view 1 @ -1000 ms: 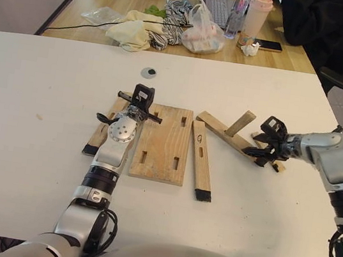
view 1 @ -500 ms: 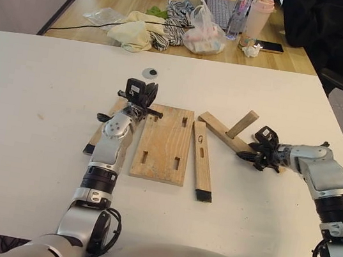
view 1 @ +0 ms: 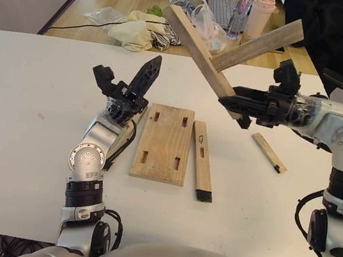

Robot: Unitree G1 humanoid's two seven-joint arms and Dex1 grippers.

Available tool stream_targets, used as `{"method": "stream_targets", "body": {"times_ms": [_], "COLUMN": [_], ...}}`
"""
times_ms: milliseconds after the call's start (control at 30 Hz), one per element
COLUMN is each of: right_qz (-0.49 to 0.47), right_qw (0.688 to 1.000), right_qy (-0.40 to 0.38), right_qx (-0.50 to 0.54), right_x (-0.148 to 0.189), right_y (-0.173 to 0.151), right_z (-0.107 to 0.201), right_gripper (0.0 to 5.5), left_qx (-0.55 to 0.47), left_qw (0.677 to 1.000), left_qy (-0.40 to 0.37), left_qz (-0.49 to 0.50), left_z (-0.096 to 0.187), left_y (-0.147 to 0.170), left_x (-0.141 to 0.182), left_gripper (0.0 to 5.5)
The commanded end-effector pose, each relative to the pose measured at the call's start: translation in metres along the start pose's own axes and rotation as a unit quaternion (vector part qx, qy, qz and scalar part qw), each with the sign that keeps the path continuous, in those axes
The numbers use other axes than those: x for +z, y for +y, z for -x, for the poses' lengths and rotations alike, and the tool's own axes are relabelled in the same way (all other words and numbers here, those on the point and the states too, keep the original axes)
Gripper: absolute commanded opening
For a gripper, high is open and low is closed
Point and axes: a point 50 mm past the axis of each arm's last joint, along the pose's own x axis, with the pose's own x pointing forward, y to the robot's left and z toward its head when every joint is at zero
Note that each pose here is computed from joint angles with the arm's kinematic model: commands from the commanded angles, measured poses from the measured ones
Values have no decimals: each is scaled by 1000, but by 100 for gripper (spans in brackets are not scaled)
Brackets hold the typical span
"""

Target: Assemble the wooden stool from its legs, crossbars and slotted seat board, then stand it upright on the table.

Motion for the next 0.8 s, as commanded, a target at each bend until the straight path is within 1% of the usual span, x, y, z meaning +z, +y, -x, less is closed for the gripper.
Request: {"method": "stream_targets", "body": {"times_ms": [33,133,267,433,600,700,800], "right_qz": [-7,-20,-30,-36,-30,-37,-44], "right_qw": [999,999,998,997,995,992,989], "right_qy": [0,15,23,27,41,51,53], "right_qx": [44,46,54,68,89,112,127], "right_x": [10,2,-7,-13,-14,-15,-14], "right_y": [16,18,22,24,31,36,39], "right_z": [-6,-6,-9,-12,-11,-8,-8], "right_gripper": [201,201,201,200,200,200,200], "left_qx": [-66,-98,-119,-158,-153,-155,-168], "left_qw": [998,995,992,985,984,983,980], "left_qy": [-2,2,8,23,40,64,71], "left_qz": [23,28,42,72,76,74,80], "left_z": [-13,-16,-19,-13,-12,-10,-5], "left_y": [-21,-31,-36,-45,-44,-42,-43], "left_x": [1,0,1,6,6,2,5], "left_gripper": [302,302,302,302,302,302,263]}}
